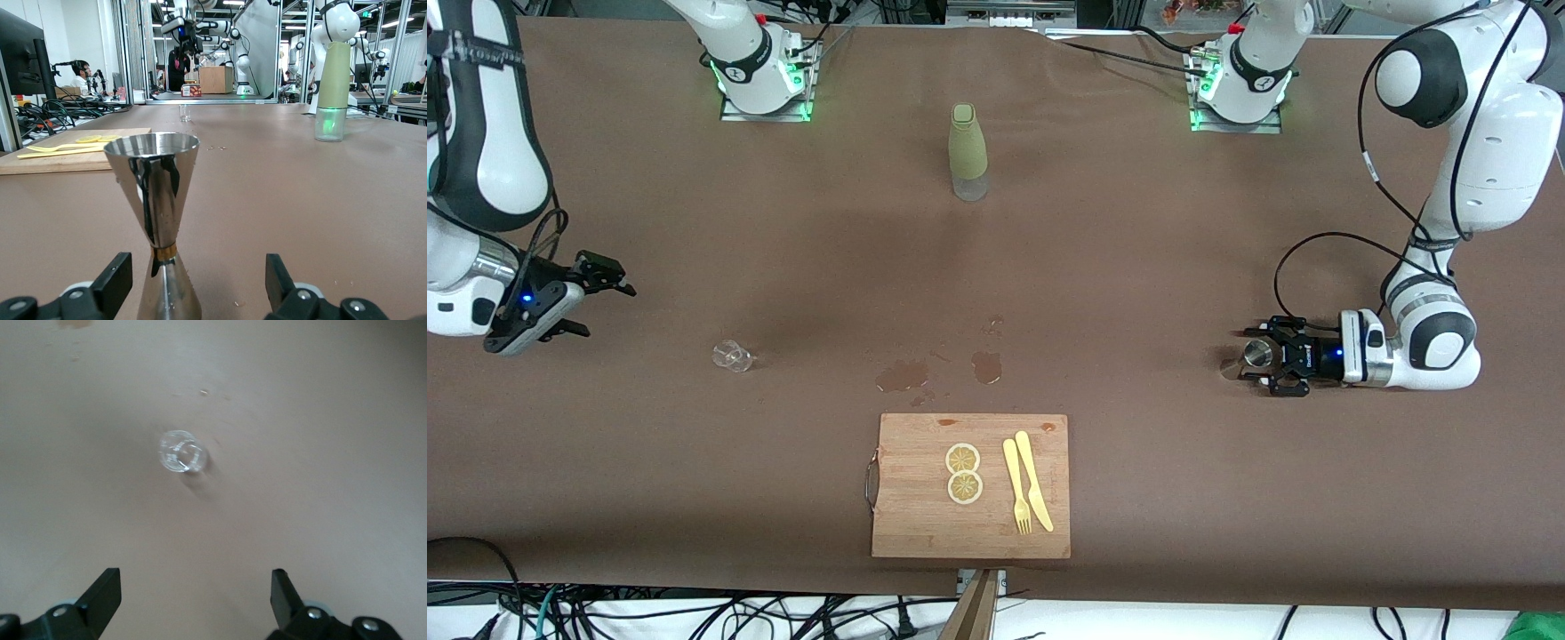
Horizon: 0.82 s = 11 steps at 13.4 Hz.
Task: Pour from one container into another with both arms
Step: 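Grasp the glass beaker with the right gripper while the left gripper holds the jigger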
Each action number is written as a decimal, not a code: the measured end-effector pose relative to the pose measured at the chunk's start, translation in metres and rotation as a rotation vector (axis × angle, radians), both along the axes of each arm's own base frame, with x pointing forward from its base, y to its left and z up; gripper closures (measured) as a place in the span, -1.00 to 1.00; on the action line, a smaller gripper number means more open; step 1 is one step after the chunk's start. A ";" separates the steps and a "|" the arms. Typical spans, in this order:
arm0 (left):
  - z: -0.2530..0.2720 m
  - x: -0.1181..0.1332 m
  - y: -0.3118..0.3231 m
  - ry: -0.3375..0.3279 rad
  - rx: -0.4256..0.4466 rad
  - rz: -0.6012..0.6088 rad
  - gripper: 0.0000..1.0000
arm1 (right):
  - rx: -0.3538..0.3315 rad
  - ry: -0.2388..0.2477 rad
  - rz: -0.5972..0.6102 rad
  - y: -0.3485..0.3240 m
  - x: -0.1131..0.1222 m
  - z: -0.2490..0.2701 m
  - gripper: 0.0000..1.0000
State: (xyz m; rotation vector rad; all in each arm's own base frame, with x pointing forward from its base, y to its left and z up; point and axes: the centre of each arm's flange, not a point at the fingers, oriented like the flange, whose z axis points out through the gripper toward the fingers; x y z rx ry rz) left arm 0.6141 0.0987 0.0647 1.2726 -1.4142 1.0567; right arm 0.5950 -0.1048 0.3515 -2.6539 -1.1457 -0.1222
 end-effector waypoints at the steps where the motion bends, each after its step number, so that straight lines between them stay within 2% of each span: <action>1: -0.001 0.000 0.000 -0.001 -0.001 -0.001 -0.74 | 0.058 -0.016 0.055 -0.005 -0.001 -0.017 -1.00; 4: 0.000 0.001 -0.003 -0.006 -0.006 0.003 -0.72 | 0.206 -0.096 0.199 -0.009 0.000 -0.064 -1.00; 7: 0.001 0.003 -0.006 -0.010 -0.012 0.006 -0.67 | 0.354 -0.227 0.302 -0.014 -0.002 -0.118 -1.00; 9: 0.001 0.003 -0.006 -0.013 -0.012 0.006 -0.59 | 0.426 -0.303 0.337 -0.022 -0.009 -0.157 -1.00; 11: 0.001 0.003 -0.006 -0.017 -0.013 0.005 -0.50 | 0.484 -0.358 0.366 -0.031 -0.013 -0.181 -1.00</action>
